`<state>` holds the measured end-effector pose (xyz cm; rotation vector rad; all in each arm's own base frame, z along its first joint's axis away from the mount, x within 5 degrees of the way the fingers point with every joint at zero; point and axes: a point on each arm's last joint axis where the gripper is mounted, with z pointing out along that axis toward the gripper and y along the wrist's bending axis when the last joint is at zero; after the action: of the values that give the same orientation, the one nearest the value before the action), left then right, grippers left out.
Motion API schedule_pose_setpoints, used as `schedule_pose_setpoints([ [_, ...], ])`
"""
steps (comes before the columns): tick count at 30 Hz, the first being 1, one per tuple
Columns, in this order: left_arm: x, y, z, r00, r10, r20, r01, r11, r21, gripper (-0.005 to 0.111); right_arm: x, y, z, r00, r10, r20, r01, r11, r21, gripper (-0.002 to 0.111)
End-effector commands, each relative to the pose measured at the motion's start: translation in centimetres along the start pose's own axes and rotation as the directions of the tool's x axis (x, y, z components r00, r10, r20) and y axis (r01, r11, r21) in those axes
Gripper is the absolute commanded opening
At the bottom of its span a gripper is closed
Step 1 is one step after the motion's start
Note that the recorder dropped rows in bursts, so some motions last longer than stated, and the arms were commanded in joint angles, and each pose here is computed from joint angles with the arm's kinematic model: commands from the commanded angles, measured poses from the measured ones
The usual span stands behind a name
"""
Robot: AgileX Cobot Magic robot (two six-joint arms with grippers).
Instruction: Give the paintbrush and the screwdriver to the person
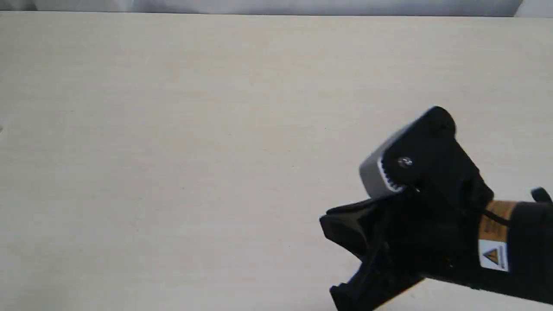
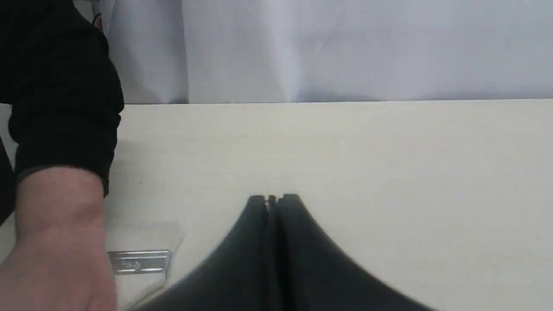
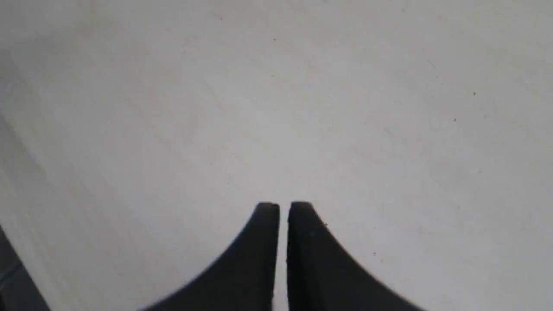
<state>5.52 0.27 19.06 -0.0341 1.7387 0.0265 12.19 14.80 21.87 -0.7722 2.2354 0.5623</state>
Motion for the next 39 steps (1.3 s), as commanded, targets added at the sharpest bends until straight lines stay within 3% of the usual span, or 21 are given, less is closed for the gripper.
schedule_pose_setpoints([
  [1,0.0,-0.1,0.0,1.0,-0.005,0.006,0.005,1.0,0.01,0.0,1.7,-0.2,-1.2,0.992,0.125,0.017,-0.125,0.992,-0.029,0.005],
  [6,0.0,-0.1,0.0,1.0,-0.003,0.008,0.003,1.0,0.009,0.0,2.7,-0.3,-2.7,0.992,0.124,0.037,-0.122,0.992,-0.045,0.005],
  [10,0.0,-0.1,0.0,1.0,-0.003,0.007,0.003,1.0,0.009,0.0,2.1,-0.6,-3.8,0.986,-0.101,0.133,0.102,0.995,-0.002,0.005],
  [15,0.0,-0.1,0.0,1.0,-0.003,0.007,0.003,1.0,0.009,0.0,1.6,-0.9,-5.8,0.94,-0.234,0.247,0.227,0.972,0.058,0.005],
  [20,0.0,-0.1,0.0,1.0,-0.003,0.007,0.003,1.0,0.009,0.0,1.7,-2.8,-9.5,0.906,-0.167,0.39,0.097,0.976,0.194,0.005],
  [26,0.0,-0.1,0.0,1.0,-0.003,0.007,0.003,1.0,0.009,0.0,2.4,-4.5,-12.9,0.844,-0.187,0.502,-0.041,0.912,0.408,0.005],
  [30,0.0,-0.1,0.0,1.0,-0.003,0.007,0.003,1.0,0.009,0.0,3.6,-5.3,-14.6,0.828,-0.131,0.546,-0.214,0.826,0.522,0.005],
  [36,0.0,-0.1,0.0,1.0,-0.005,0.003,0.005,1.0,0.009,0.0,5.8,-5.2,-16.3,0.792,-0.04,0.61,-0.443,0.649,0.618,0.005],
  [39,0.0,-0.1,0.0,1.0,-0.005,0.006,0.005,1.0,0.01,0.0,6.6,-4.6,-16.5,0.781,-0.029,0.623,-0.481,0.609,0.631,0.005],
])
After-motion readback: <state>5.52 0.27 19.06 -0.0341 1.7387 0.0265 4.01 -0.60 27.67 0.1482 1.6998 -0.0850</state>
